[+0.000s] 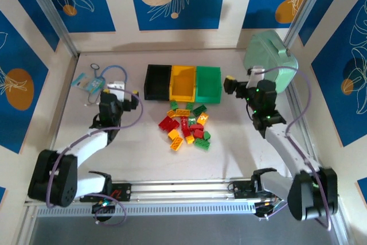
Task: Sort the legos into containers by color
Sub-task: Separate the lego at the bottom-center of the table.
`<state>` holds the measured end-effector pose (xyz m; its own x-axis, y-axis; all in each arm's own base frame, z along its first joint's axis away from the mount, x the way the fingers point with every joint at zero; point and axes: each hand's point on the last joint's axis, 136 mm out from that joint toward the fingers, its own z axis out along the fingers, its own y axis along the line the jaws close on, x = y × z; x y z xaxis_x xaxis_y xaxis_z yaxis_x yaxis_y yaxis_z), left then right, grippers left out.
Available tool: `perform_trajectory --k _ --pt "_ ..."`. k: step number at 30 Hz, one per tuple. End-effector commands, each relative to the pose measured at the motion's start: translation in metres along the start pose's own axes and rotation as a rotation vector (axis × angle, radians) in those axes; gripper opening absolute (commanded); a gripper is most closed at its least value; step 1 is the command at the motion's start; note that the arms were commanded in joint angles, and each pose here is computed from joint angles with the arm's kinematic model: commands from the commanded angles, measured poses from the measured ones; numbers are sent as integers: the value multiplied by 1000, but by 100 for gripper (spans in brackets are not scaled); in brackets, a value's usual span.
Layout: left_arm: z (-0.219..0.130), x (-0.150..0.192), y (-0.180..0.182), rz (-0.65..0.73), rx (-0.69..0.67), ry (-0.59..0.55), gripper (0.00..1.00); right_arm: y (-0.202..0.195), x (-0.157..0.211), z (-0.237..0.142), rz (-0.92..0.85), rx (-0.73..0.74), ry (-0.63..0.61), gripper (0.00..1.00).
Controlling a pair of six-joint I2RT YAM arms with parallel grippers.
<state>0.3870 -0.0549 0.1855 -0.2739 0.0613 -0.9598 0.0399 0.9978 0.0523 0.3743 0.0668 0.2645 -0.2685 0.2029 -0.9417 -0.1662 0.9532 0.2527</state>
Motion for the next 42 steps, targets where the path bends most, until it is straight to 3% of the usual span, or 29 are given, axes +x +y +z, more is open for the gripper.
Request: perform_trajectory --k 1,5,11,17,22,30,34,42 --pt "-15 1 -18 -167 108 118 100 3 52 -24 370 -74 341 99" --pt "-29 -7 -45 -283 210 163 100 28 64 -36 358 -92 382 99" --pt "-53 25 -106 -163 335 379 96 52 93 -49 271 -64 507 99" --pt "-77 63 -146 -44 398 505 93 61 111 -53 234 6 631 99" --pt "-86 95 -160 -17 396 619 87 58 126 -51 264 81 771 99" --pt "-95 110 -172 -74 430 656 81 50 140 -51 293 233 890 99" --pt "-96 117 -177 -66 437 703 77 67 140 -59 217 165 884 99" --pt "-97 122 -192 -63 443 736 73 90 132 -75 234 21 865 97"
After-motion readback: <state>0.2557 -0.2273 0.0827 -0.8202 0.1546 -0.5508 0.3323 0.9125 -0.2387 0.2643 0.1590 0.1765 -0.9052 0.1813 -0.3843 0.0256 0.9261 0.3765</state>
